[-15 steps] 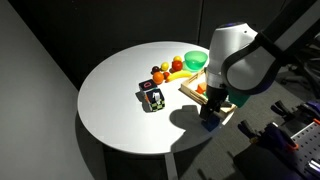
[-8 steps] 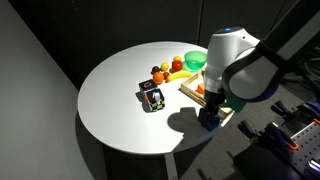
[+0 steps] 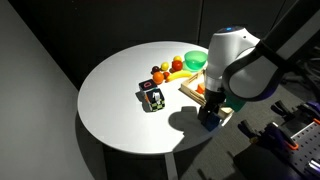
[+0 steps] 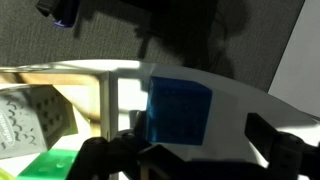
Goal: Put the block inside the box
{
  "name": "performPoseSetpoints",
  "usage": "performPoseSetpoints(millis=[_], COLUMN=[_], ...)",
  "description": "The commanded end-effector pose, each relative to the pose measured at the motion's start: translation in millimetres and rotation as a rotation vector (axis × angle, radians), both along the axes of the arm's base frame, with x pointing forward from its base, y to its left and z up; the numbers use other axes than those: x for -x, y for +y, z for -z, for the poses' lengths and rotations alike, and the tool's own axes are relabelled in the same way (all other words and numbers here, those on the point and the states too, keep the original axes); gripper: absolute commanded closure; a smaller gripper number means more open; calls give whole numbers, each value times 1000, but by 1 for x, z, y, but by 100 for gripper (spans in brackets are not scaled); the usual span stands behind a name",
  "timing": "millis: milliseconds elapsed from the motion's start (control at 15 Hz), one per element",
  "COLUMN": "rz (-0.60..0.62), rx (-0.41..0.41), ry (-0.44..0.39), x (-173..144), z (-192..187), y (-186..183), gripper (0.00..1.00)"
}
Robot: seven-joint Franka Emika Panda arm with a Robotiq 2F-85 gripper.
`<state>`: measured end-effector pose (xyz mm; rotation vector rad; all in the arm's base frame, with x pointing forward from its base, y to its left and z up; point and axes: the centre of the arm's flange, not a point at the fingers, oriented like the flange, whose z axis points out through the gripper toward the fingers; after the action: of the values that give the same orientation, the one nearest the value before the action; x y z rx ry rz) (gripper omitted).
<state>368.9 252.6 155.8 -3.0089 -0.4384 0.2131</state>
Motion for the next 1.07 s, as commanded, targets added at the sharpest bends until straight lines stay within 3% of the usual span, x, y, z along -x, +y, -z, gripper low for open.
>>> performPoseSetpoints(millis=[0,467,533,667,933,1000], rz=[22,21,19,11,-4,-6], rx=[14,23,25,28,21,18], ry=[-14,2,5,11,6,4], x=[0,1,1,1,2,1], z=[4,12,14,15,7,2], y=[-1,-1,-1,-1,-1,-2], gripper=[0,1,26,32,64,67])
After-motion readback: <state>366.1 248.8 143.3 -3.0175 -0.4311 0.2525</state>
